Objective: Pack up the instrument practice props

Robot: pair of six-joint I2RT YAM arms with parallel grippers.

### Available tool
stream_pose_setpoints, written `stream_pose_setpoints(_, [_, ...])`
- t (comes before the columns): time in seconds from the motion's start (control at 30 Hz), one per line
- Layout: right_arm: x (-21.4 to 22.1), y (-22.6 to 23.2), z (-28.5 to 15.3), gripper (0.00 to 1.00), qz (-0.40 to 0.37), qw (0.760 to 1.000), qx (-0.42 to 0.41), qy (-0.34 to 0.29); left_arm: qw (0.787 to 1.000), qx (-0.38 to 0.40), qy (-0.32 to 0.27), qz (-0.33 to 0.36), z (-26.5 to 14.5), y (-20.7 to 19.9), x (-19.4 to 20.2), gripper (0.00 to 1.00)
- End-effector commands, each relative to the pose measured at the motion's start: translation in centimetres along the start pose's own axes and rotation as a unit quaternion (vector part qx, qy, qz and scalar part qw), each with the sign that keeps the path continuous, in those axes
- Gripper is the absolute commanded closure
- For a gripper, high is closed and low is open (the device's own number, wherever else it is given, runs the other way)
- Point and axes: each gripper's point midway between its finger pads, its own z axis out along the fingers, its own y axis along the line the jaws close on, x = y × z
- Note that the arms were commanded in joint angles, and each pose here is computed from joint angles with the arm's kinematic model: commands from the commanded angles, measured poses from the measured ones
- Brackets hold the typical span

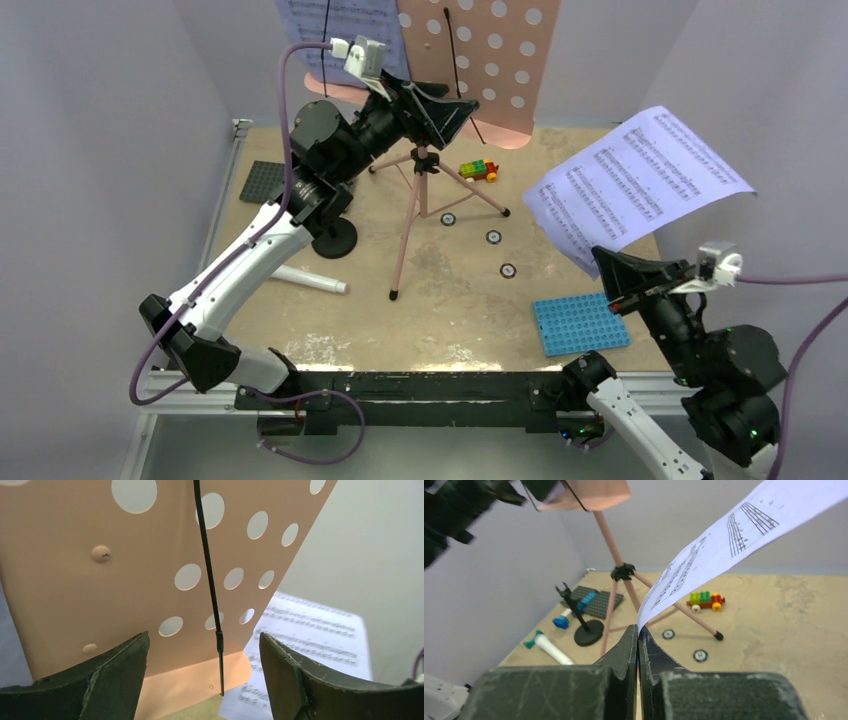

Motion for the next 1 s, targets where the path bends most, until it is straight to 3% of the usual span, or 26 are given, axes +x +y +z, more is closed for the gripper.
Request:
stream_pose_setpoints(0.0, [3.8, -2.4, 2.5, 1.0, -0.011, 0.998, 0.054, 0.04, 0.997, 0.058, -0.039, -0.022, -2.9, -4.0, -3.6, 0.13])
stream_pose_setpoints(0.27, [12.2, -4.5, 7.3, 1.0, 0.011, 0.987, 0.099, 0.127, 0.996, 0.056, -0.013, -0.064, -8.1, -5.6, -0.9, 0.06])
stream_pose_setpoints(0.4, [14.7, -4.8, 9.9, 1.0, 0.034, 0.981, 0.114, 0.155, 0.994, 0.026, 0.017, -0.109, -11.8, -4.4, 3.1, 0.05])
stream_pose_setpoints(0.43, [15.7, -5.6, 11.1, 1.0, 0.047, 0.976, 0.134, 0.166, 0.989, -0.001, 0.034, -0.142, -14.3, -2.9, 6.5, 0.05])
stream_pose_setpoints(0.5, [16.2, -6.7, 12.0, 1.0, 0.066, 0.971, 0.149, 0.174, 0.985, -0.015, 0.042, -0.168, -16.3, -2.2, 8.5, 0.05])
stream_pose_setpoints(0.8, [14.4, -13.6, 17.1, 1.0, 0.199, 0.95, 0.192, 0.146, 0.96, -0.072, 0.094, -0.255, -21.9, 0.5, 15.9, 0.05])
stream_pose_setpoints(0.97, [9.7, -16.6, 21.9, 1.0, 0.204, 0.952, 0.193, 0.124, 0.946, -0.087, 0.111, -0.291, -22.5, 1.1, 18.2, 0.05])
